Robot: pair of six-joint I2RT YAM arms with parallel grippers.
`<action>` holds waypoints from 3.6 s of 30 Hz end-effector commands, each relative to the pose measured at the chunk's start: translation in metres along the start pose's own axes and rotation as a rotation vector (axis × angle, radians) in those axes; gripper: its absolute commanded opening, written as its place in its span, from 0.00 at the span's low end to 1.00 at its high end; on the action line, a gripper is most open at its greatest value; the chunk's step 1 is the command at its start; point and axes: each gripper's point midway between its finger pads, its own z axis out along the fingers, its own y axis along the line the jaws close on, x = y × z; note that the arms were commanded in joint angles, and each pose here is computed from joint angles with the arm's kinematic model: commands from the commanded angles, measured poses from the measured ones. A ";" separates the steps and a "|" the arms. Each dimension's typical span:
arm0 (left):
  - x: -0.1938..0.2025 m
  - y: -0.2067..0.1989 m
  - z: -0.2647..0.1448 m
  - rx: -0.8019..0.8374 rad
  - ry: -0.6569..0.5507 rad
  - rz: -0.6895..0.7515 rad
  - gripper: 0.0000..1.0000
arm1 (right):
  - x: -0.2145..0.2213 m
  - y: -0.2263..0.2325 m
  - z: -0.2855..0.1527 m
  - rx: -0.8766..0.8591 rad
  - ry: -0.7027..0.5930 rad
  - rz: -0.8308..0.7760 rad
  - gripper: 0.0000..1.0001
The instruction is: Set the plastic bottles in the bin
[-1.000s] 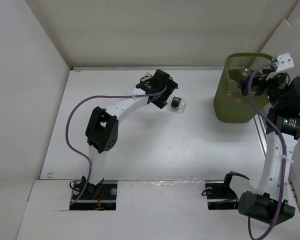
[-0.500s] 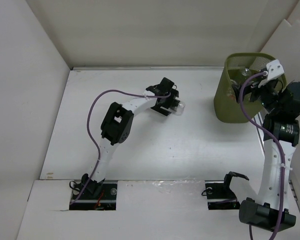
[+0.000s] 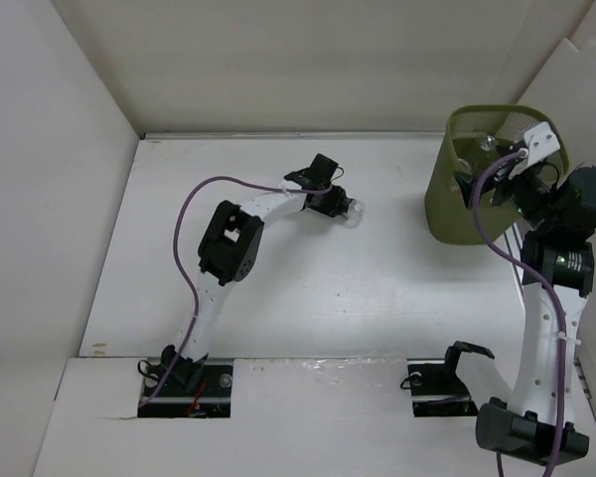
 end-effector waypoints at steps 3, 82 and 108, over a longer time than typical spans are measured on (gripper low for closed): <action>-0.038 0.040 0.006 -0.090 -0.036 0.000 0.00 | -0.015 0.020 0.005 -0.112 -0.080 -0.039 1.00; -0.069 -0.003 -0.421 0.714 -0.588 0.780 1.00 | 0.004 -0.080 0.095 -0.046 -0.135 0.197 0.06; -0.121 0.021 -0.466 0.412 -0.799 0.935 1.00 | -0.066 -0.061 0.009 0.119 0.032 -0.211 0.99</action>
